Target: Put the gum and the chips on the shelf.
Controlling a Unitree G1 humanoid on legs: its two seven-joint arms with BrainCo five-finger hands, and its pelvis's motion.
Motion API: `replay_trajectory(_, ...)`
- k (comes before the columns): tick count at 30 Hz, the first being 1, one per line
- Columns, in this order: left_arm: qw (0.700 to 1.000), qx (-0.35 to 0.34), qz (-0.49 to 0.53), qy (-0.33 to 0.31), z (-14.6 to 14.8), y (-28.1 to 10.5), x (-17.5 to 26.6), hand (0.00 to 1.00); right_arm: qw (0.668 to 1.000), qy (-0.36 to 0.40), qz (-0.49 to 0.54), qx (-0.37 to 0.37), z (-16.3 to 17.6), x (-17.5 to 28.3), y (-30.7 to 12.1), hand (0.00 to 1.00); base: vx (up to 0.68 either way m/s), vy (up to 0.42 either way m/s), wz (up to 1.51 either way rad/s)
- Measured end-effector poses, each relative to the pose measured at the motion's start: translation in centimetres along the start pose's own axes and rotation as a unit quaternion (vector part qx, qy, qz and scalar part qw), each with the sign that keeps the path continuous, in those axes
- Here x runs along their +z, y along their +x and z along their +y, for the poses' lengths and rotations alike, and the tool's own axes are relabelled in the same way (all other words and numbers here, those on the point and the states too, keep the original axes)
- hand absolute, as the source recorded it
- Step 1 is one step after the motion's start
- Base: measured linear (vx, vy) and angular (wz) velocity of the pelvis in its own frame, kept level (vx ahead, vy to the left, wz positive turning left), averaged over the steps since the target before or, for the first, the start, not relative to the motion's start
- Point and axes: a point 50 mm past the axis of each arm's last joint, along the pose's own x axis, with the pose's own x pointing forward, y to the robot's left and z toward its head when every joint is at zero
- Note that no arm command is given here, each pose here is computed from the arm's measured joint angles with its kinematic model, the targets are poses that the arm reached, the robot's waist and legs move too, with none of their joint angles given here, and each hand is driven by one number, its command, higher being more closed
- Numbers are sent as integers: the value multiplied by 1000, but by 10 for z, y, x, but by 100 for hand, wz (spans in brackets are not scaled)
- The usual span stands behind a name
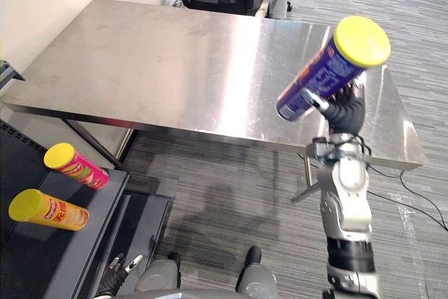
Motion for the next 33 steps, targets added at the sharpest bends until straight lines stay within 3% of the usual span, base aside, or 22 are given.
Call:
replay_trajectory(7, 1000, 16, 9, -13, 3, -4, -7, 0, 1000, -17, 18, 11, -15, -1, -26, 100, 34, 14, -9)
replay_trajectory(21, 999, 38, 12, -37, 3, -4, -8, 0, 1000, 10, -11, 11, -11, 6, -39, 100, 9, 6, 2)
replay_trajectory(29, 997, 49, 34, -54, 1, -6, -17, 0, 990, 71, -21, 120, 46, -5, -6, 100, -10, -131, 42)
replay_trajectory(33, 995, 48, 39, -77, -4, -8, -19, 0, 990, 75, -3, 117, 46, -14, -6, 100, -97, -273, 127)
